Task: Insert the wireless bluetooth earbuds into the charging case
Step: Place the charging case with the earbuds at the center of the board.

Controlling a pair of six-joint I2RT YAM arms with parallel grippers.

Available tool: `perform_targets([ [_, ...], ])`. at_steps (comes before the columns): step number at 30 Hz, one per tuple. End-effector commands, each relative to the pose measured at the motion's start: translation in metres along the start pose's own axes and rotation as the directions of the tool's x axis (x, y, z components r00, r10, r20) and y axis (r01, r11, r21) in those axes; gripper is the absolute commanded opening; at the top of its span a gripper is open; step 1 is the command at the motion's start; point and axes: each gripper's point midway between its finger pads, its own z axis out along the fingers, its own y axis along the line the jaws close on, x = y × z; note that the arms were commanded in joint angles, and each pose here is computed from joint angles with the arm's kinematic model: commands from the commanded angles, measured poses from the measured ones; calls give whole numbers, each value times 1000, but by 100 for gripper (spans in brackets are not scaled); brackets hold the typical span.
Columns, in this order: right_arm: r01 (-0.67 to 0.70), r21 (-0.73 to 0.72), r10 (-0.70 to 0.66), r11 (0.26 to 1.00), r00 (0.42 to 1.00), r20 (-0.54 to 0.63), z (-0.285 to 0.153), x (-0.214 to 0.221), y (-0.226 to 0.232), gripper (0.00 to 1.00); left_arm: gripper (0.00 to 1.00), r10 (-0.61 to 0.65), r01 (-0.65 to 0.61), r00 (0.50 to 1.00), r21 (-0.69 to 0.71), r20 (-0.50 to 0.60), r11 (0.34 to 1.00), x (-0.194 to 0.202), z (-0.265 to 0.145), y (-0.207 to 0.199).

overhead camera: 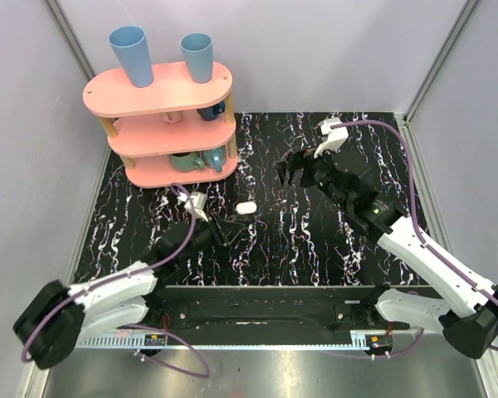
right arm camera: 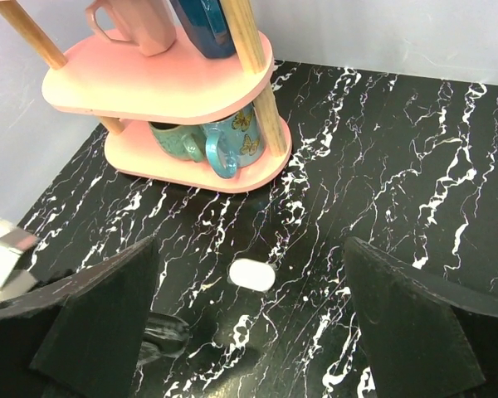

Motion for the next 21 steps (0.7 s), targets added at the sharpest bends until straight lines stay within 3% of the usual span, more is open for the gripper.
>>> perform_targets([
  [1, -19, 0, 18, 1000, 997, 78, -7, -21, -2, 100, 0, -56, 47, 991, 77, 123, 996, -28, 31, -35],
  [9, -8, 22, 6, 1000, 995, 99, -15, -24, -10, 100, 0, -183, 179, 981, 74, 62, 981, 9, 74, -33],
  [21, 2, 47, -8, 999, 993, 120, -24, -28, -19, 100, 2, -282, 293, 949, -70, 142, 953, 16, 86, 5],
])
